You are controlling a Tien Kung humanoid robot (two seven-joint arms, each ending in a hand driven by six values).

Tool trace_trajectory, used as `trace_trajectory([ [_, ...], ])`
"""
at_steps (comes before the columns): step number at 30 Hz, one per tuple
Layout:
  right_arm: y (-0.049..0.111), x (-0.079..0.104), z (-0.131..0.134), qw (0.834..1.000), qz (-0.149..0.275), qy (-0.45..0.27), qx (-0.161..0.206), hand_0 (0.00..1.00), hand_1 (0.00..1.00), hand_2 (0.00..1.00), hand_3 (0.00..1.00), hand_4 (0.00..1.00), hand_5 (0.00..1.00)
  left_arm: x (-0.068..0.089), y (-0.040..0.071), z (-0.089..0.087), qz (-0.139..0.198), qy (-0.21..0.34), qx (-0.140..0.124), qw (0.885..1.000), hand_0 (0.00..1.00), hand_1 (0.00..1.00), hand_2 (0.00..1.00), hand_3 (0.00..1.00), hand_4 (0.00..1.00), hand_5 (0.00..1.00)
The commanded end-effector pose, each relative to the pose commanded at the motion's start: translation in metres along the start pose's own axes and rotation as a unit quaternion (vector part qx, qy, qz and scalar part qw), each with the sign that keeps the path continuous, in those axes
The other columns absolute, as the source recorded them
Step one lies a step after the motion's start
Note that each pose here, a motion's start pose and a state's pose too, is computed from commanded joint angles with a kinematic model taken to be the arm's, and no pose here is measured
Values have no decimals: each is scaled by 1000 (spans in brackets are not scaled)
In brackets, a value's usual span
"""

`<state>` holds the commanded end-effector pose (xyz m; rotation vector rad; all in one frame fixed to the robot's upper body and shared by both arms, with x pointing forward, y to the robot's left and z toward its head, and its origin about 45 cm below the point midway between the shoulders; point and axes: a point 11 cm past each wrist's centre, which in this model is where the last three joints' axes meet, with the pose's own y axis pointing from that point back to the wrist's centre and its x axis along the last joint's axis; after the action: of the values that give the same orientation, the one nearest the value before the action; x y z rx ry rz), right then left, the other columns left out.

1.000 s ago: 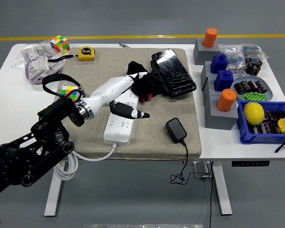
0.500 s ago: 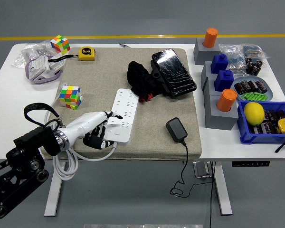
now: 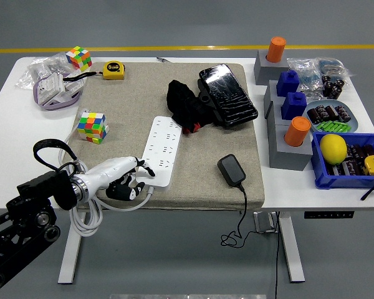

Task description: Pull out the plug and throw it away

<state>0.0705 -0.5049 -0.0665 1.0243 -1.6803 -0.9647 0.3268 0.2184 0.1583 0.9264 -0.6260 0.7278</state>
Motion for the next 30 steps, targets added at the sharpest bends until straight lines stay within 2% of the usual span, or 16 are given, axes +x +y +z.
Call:
trace_trajectory([
  [11, 0, 0, -2, 1000, 0, 1, 2, 541, 621, 671, 583, 977, 513, 3, -4, 1, 6, -3, -2, 1000, 56, 28, 107, 708, 483, 2],
  [23, 0, -1, -1, 1000, 0, 1, 1, 538, 621, 671, 583, 977, 514, -12, -14, -10, -10, -3, 14, 1000, 56, 27, 107, 708, 484, 2],
  [30, 0, -1, -1, 1000, 0, -1, 1, 538, 621, 671, 584, 977, 514, -8, -14, -7, -5, -4, 11, 1000, 55, 27, 108, 708, 485, 2],
])
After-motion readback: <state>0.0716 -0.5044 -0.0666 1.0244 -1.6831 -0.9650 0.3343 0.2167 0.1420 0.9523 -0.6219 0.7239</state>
